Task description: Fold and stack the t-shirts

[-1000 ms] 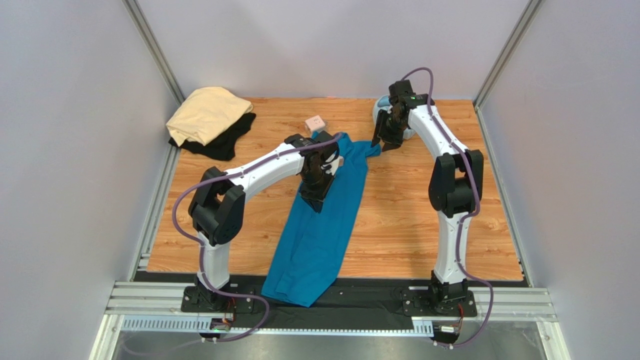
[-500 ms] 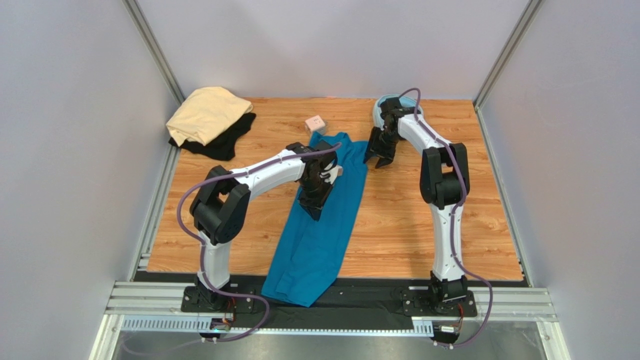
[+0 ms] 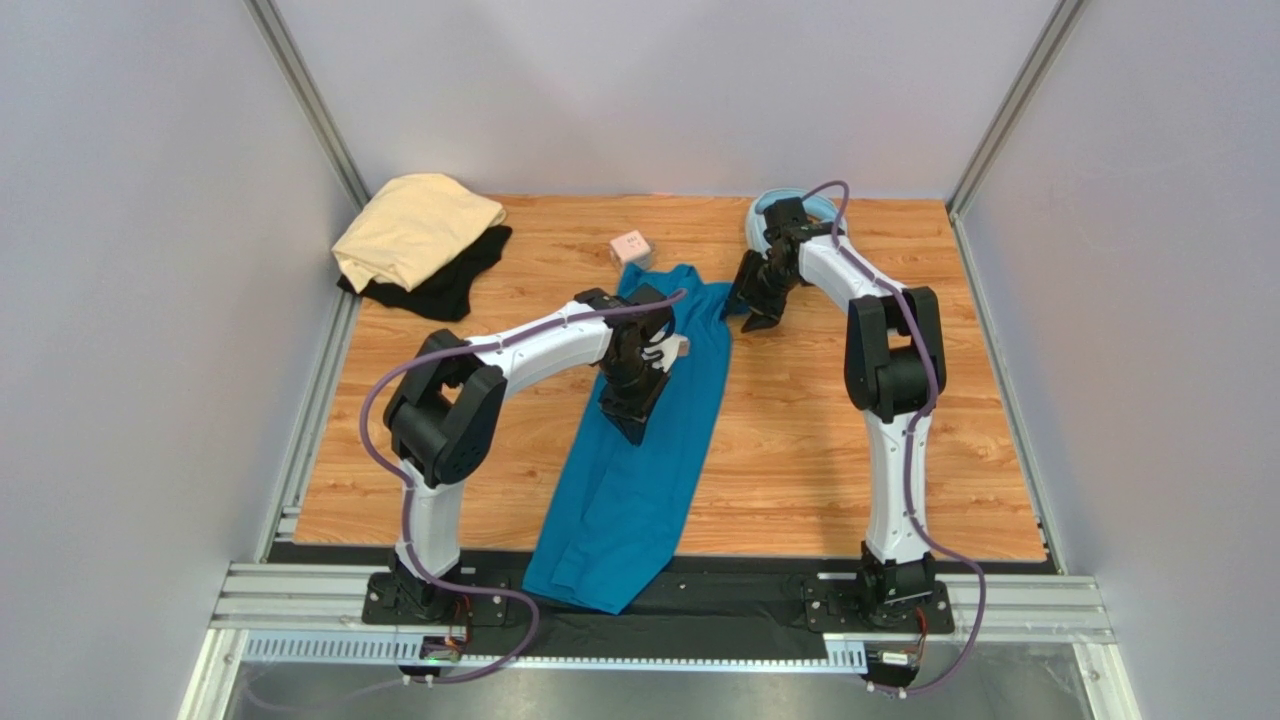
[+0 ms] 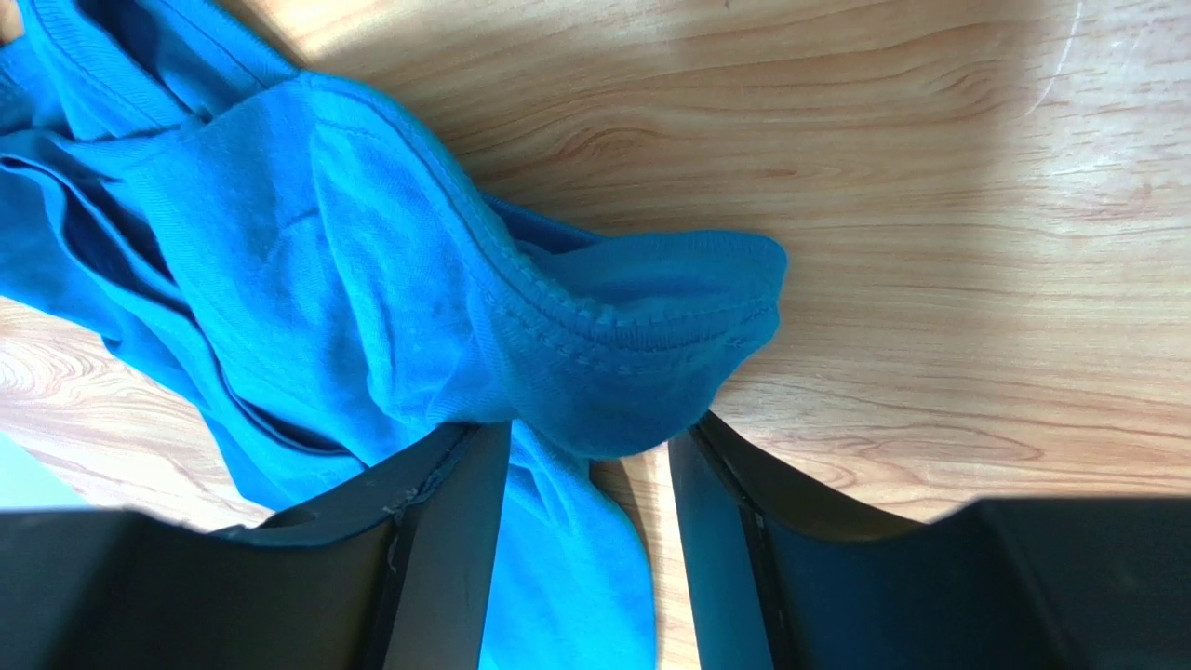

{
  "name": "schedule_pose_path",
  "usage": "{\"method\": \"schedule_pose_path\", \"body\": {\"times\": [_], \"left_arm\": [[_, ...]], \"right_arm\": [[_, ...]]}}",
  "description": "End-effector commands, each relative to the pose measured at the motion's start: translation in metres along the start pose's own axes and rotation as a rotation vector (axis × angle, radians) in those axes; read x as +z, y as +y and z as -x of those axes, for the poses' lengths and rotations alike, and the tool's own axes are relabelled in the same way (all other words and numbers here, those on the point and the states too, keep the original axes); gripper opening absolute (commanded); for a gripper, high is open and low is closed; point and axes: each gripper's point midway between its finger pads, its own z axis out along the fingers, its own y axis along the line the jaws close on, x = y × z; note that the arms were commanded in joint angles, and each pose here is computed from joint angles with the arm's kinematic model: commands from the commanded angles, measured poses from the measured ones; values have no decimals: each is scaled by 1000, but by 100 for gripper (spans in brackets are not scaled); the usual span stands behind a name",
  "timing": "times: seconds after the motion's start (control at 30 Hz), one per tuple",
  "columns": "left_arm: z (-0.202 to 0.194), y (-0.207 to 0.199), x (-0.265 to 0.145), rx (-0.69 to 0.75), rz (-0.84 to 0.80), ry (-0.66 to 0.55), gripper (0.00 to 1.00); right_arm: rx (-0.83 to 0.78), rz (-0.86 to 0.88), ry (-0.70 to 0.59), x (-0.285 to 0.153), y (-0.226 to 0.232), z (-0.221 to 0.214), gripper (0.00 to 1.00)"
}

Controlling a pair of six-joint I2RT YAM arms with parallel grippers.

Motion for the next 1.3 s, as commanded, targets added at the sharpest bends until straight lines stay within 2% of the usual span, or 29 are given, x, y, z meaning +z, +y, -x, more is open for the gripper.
{"method": "schedule_pose_path", "body": {"times": [0.0, 0.17, 0.3, 0.37, 0.47, 0.73, 0.83, 1.27], "left_arm": [[0, -2, 3, 23, -18, 5, 17], [-4, 0, 8, 21, -15, 21, 17], [-6, 2, 13, 15, -13, 39, 16], [-6, 2, 14, 13, -11, 41, 16], [-8, 3, 16, 8, -11, 50, 16], [-8, 3, 19, -4, -13, 61, 16], [-8, 2, 20, -7, -12, 65, 16], [-6, 2, 20, -14, -17, 58, 16]], "right_arm": [[-4, 14, -48, -17, 5, 4, 50], [-42, 27, -132, -34, -5, 3, 50], [-18, 65, -149, -35, -13, 3, 50], [-5, 119, -186, -40, -9, 13, 50], [-1, 215, -158, -41, 9, 14, 51], [37, 275, -170, -38, 35, 43, 53], [78, 207, -100, -20, 24, 39, 54], [64, 134, -101, -21, 14, 43, 55]]}}
